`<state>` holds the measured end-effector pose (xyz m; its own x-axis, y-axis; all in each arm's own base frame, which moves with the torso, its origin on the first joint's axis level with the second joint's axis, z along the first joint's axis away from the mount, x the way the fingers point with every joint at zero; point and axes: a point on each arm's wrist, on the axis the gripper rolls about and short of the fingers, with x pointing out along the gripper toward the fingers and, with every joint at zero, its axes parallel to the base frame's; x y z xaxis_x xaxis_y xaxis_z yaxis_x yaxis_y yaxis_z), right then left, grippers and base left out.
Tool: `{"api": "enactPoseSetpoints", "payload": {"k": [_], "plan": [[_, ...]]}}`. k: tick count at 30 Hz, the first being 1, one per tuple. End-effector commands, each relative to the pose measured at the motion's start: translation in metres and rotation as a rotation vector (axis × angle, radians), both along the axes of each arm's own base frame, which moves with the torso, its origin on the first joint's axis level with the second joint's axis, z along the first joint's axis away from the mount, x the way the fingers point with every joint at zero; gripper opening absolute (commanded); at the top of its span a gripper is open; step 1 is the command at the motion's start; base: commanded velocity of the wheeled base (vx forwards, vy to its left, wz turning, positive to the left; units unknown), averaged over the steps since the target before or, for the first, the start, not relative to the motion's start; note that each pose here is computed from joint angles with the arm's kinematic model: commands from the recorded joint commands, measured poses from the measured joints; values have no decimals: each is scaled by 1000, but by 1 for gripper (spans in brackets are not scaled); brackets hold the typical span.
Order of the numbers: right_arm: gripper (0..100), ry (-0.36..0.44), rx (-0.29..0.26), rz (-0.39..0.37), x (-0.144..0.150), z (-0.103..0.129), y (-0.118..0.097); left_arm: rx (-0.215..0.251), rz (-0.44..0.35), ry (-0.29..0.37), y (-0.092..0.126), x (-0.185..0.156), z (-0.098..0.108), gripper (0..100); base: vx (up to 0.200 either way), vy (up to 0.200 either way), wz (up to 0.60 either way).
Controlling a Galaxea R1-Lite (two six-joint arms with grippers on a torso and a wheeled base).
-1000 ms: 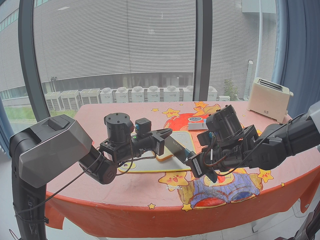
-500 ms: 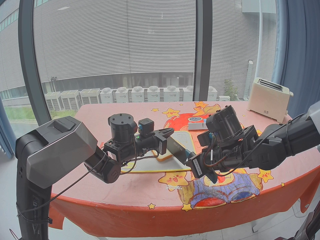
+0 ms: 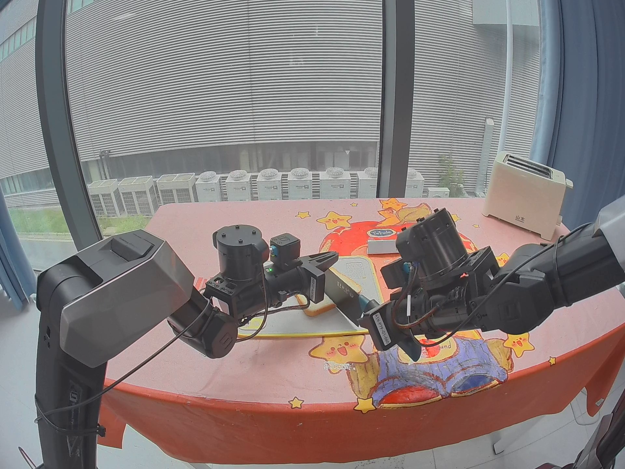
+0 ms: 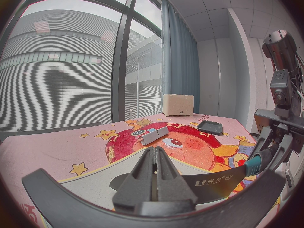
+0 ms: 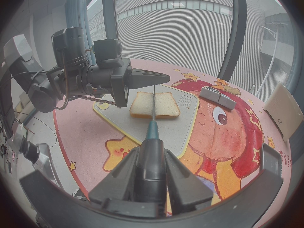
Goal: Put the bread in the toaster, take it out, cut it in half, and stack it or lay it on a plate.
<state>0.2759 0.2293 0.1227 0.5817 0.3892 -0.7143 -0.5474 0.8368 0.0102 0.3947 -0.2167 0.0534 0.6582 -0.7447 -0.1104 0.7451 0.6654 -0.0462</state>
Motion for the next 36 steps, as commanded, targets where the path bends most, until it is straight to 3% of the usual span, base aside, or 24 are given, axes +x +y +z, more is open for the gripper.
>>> {"api": "enactPoseSetpoints", "payload": {"k": [1,9,17,20,26,29,36], "plan": [[0,-19,17,0,2,6,1,13,3,24,1,2,-8,0,0,0,0],[0,14,-18,-3,5,-11,4,13,6,26,2,2,-8,0,0,0,0],[0,-12,6,27,0,-3,15,12,1,23,1,-1,-6,0,0,0,0],[0,-5,-1,22,2,-6,15,18,-2,34,1,-3,-8,0,0,0,0],[0,-52,38,10,2,16,9,22,-2,42,1,-3,-10,0,0,0,0],[0,-52,37,7,2,17,7,24,-4,42,0,-3,-11,0,0,0,0],[0,-11,3,-2,8,-3,8,19,-1,35,1,-2,-8,0,0,0,0]]}}
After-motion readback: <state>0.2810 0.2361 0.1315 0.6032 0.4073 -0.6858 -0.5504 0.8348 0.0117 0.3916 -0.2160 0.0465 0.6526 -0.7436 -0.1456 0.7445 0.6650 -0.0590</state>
